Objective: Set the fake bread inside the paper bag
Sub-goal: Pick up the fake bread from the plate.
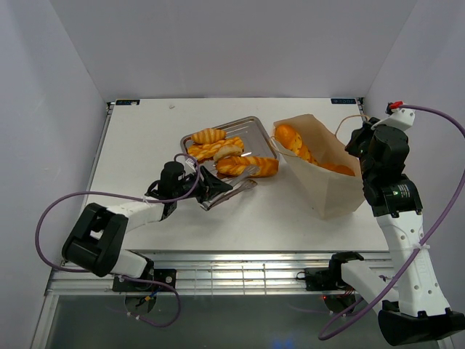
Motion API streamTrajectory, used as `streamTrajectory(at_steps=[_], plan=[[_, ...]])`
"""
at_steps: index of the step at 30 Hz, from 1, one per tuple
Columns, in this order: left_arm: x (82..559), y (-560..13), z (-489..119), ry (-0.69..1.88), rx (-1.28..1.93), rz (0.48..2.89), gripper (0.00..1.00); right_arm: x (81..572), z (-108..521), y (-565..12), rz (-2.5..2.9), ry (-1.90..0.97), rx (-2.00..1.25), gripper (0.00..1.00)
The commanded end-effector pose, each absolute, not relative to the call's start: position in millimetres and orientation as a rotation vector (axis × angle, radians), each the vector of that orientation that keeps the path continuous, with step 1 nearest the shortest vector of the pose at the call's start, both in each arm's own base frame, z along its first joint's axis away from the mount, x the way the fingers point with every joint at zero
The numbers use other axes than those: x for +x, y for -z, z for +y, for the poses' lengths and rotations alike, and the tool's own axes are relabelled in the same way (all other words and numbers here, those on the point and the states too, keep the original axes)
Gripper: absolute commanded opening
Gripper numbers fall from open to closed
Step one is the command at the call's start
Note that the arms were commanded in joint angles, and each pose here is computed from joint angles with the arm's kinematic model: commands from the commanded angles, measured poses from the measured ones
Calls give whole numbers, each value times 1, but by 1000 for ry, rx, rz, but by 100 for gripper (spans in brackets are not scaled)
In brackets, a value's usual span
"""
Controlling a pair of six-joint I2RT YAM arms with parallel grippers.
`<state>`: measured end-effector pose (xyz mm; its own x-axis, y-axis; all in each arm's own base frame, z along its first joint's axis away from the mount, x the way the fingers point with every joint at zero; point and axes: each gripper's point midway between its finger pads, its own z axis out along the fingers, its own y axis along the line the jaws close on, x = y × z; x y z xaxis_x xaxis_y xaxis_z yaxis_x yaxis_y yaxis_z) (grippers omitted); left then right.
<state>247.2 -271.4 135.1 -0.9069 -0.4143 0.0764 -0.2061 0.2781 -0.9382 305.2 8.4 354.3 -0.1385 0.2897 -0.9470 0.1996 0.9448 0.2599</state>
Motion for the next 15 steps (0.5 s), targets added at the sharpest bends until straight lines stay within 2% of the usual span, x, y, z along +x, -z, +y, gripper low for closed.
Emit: streamTrajectory(at_steps=[1, 15], plan=[[259, -144, -273, 1717, -579, 2291, 61, 301, 7, -379, 1656, -100, 374, 8], [289, -127, -281, 1688, -685, 2287, 59, 300, 6, -379, 1656, -95, 374, 8]])
